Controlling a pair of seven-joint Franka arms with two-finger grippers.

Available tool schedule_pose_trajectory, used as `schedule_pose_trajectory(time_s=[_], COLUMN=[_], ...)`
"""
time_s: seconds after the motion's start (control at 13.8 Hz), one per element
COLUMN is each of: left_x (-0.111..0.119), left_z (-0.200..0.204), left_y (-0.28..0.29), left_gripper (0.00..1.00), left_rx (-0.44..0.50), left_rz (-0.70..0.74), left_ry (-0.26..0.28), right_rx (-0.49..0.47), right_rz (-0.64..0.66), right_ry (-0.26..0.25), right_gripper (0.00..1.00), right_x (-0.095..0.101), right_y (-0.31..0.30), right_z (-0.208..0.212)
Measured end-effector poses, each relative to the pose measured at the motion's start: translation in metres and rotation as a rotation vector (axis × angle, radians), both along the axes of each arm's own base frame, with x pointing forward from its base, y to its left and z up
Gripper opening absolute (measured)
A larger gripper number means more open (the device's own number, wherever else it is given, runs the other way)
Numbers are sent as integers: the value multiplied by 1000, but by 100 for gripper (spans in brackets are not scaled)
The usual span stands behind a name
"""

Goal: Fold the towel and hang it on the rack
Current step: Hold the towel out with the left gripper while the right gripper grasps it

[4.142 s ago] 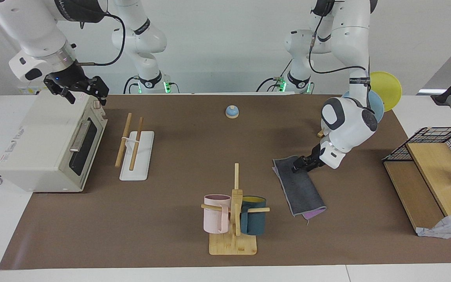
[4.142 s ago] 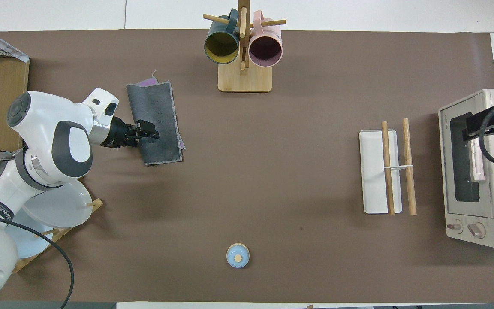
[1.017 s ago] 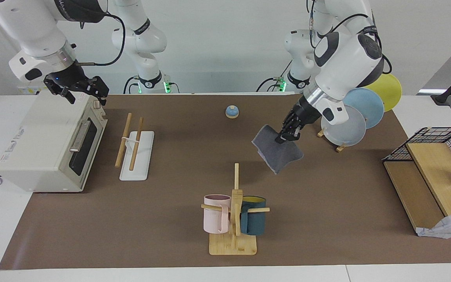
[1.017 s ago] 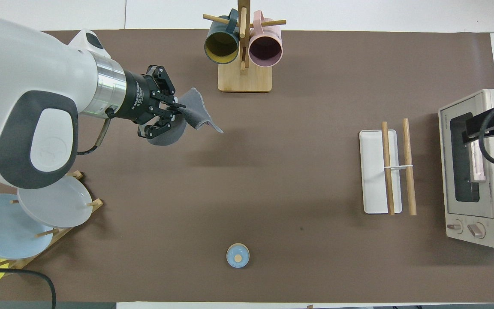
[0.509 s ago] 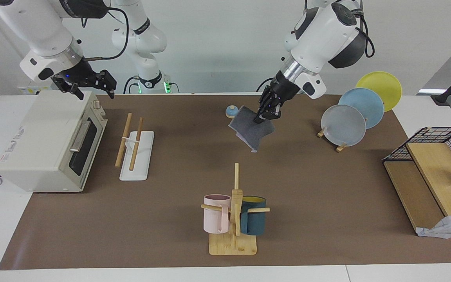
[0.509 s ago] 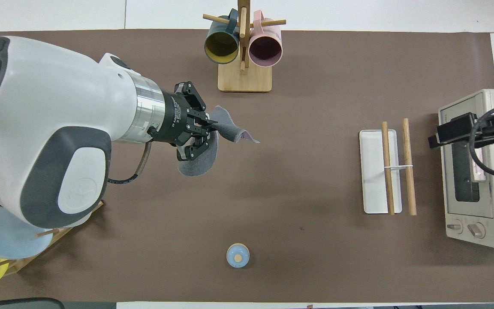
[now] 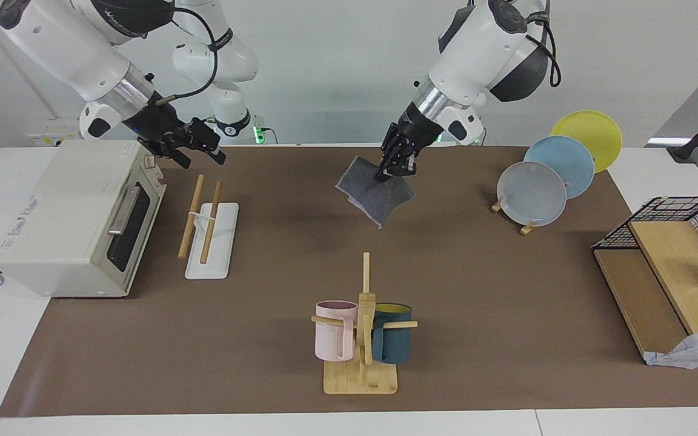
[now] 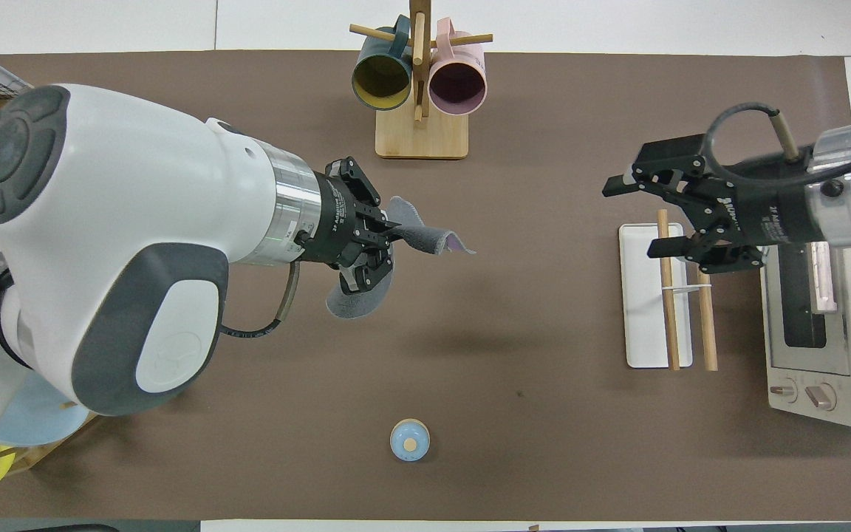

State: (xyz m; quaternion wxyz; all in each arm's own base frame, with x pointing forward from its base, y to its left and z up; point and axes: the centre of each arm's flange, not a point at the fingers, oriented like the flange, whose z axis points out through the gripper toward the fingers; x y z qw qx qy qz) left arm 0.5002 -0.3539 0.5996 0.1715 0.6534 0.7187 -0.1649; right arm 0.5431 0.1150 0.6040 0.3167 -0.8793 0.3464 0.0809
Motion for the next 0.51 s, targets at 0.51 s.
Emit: schedule_pose_trajectory(time_s=[0.51], left_x=[-27], left_z=[11], left_y=[-50], left_gripper=[7], left_rx=[-89], left_rz=[199], left_ry=[34], right_rx=[325], right_rz=[-404], right_ry=[268], right_gripper=[100], right_x=[-5], right_y=[29], right_z=[-24])
